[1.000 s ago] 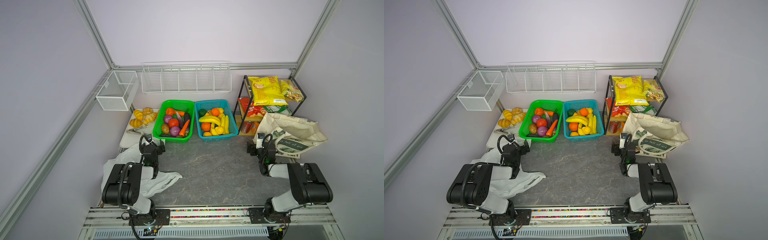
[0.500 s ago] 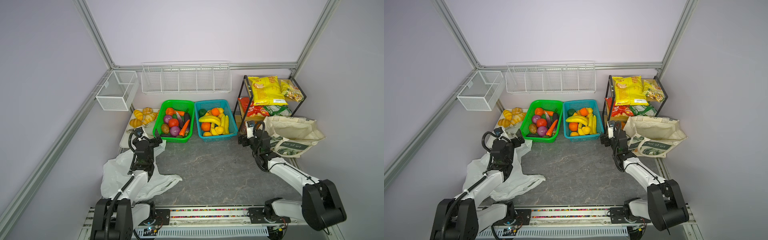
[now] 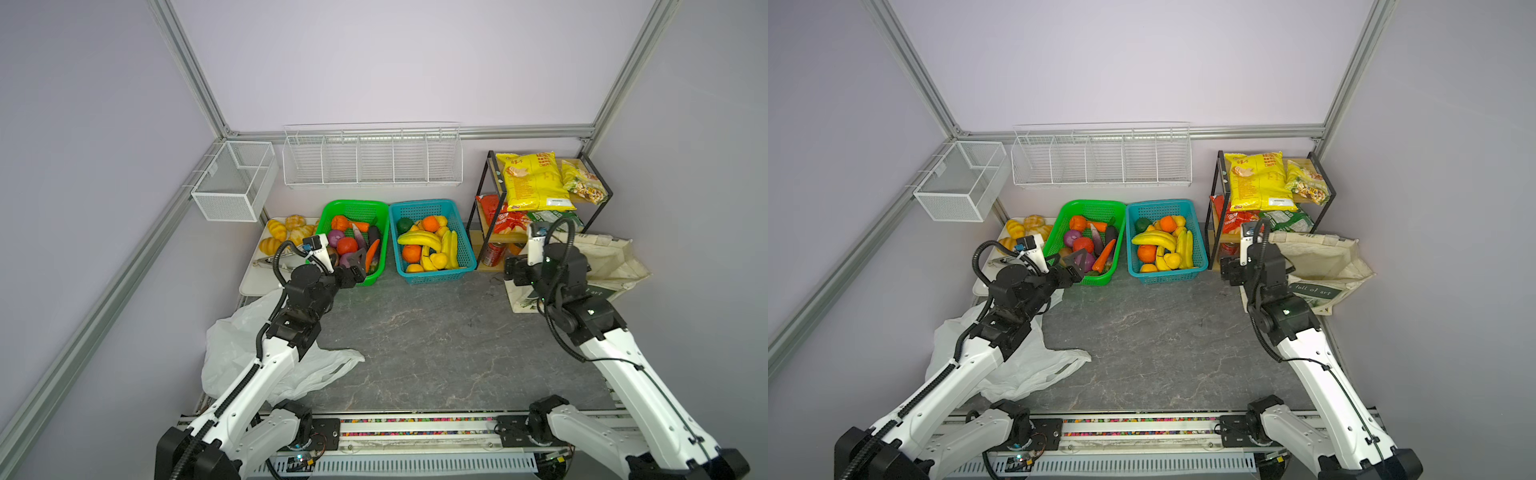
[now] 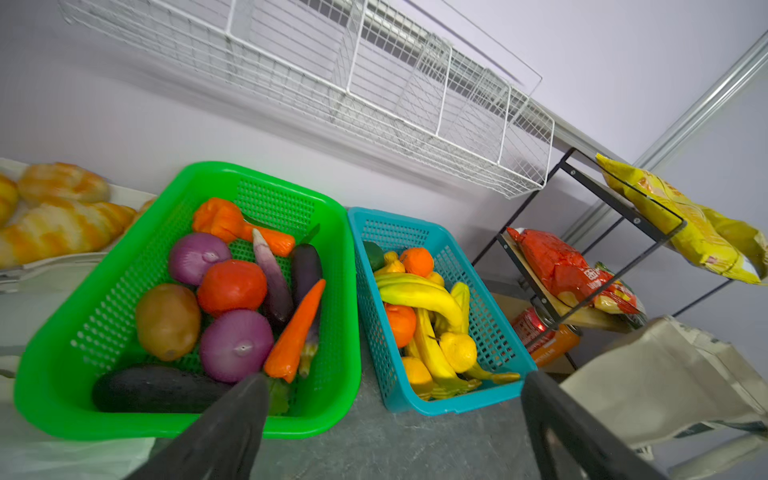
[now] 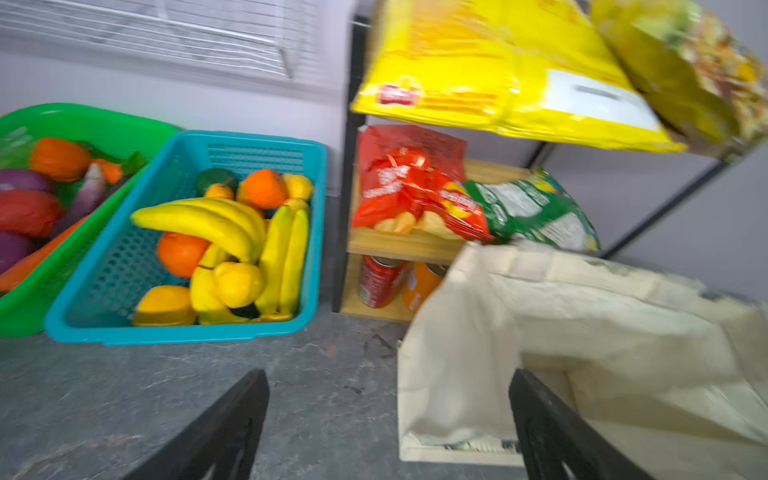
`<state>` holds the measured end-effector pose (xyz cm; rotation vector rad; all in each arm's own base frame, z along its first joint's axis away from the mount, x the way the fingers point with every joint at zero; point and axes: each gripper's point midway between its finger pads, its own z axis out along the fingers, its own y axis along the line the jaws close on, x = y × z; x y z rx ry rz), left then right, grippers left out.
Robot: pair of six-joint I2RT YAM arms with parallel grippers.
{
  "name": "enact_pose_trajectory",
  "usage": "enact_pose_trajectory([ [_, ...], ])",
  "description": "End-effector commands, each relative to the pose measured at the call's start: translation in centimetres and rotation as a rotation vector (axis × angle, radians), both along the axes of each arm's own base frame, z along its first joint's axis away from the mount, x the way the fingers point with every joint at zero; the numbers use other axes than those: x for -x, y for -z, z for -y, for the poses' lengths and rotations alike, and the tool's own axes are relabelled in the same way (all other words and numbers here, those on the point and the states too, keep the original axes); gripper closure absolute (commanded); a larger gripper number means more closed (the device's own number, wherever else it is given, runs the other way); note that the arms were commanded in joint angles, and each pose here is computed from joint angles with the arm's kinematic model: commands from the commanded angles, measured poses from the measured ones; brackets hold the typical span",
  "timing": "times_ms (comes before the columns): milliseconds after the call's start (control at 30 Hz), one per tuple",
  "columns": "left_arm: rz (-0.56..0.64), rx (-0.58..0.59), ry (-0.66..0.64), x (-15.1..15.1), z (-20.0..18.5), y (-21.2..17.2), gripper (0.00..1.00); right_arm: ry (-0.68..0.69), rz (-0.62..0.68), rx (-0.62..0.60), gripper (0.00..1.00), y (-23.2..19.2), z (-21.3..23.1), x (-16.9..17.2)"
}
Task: Place the mixed food into the grocery bags and tie them
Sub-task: 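Grasp the cream tote handle with right gripper while left gripper nears baskets, then drag the tote bag toward the left gripper, which grasps its handle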
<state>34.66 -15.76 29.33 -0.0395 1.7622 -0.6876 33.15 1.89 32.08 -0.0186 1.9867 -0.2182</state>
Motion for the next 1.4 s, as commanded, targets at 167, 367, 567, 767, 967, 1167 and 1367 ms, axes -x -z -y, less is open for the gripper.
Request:
enact_pose_trajectory([
  [167,-0.099,0.039,0.104,-0.1,2.5,2.4,0.05,0.172,-0.207,-0.025,0.06,6.4,5.3,-1.9],
  [367,-0.093,0.021,0.098,0.1,2.2,2.7,0.06,0.166,-0.199,-0.005,0.38,7.2,5.9,-5.0],
  [567,-0.092,0.026,0.094,0.6,1.9,2.6,0.06,0.018,-0.248,-0.128,0.78,8.1,2.6,-3.4],
  [767,-0.100,-0.028,0.059,0.8,0.9,3.7,0.02,-0.250,-0.331,-0.228,0.94,7.4,-3.9,3.3],
  [967,-0.202,-0.059,0.001,-0.1,-0.4,4.4,0.02,-0.727,-0.344,-0.258,0.94,5.3,-13.7,8.0],
  [1167,-0.228,-0.029,-0.038,-0.1,-1.1,3.0,0.05,-1.098,-0.308,-0.221,0.94,3.8,-23.7,9.0],
  [1367,-0.200,-0.030,-0.039,0.6,-1.8,0.8,0.06,-1.348,-0.347,-0.213,0.73,3.9,-29.6,12.1],
])
